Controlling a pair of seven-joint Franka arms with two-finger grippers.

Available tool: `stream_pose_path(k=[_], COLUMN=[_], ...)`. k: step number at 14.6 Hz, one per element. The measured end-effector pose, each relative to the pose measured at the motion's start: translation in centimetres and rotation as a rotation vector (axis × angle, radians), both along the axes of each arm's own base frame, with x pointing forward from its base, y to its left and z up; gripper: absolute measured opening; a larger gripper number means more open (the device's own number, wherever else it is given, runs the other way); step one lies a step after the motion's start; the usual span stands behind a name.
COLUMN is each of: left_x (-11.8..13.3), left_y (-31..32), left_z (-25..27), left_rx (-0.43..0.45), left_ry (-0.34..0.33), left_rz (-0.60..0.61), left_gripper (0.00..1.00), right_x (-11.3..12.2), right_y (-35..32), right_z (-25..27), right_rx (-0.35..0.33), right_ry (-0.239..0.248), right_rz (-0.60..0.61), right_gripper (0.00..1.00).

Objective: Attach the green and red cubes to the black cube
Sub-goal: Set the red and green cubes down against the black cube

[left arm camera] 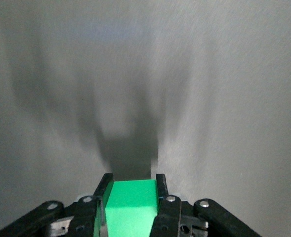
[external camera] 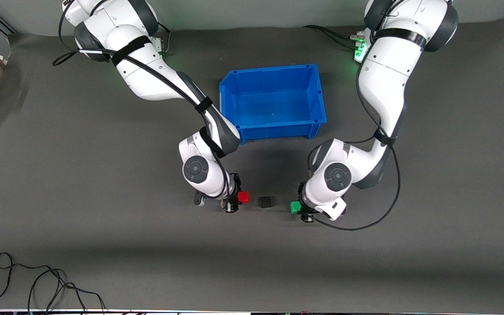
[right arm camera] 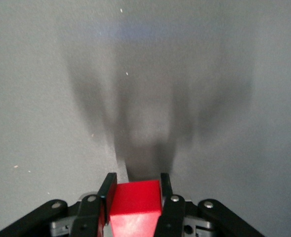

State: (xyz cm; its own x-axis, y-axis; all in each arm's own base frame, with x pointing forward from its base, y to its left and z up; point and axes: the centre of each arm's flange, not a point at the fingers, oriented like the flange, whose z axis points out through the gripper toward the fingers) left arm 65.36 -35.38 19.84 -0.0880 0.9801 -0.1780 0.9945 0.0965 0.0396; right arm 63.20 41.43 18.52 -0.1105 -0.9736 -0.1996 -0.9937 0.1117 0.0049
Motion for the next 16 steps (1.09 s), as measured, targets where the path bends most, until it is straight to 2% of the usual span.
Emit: stream_pose_path(k=[4, 11, 16], left_x=[0.3, -1.6, -1.8], left_y=[-1.3, -5.4, -5.7], left_z=[0.1, -1.8, -1.8], left_rx=[-0.023, -0.028, -0.028], left_ry=[-0.016, -0.009, -0.009], left_rz=[0.059, 0.023, 0.019], left_gripper=[0.39, 0.39, 0.39], right_x=[0.2, -2.1, -2.4], right_y=[0.5, 4.0, 4.9], right_z=[-0.1, -1.6, -1.8], right_rx=[-0.042, -0.049, -0.046], right_ry=[-0.025, -0.007, -0.006], right_rz=[-0.038, -0.063, -0.082], right_gripper=[0.40, 0.40, 0.40])
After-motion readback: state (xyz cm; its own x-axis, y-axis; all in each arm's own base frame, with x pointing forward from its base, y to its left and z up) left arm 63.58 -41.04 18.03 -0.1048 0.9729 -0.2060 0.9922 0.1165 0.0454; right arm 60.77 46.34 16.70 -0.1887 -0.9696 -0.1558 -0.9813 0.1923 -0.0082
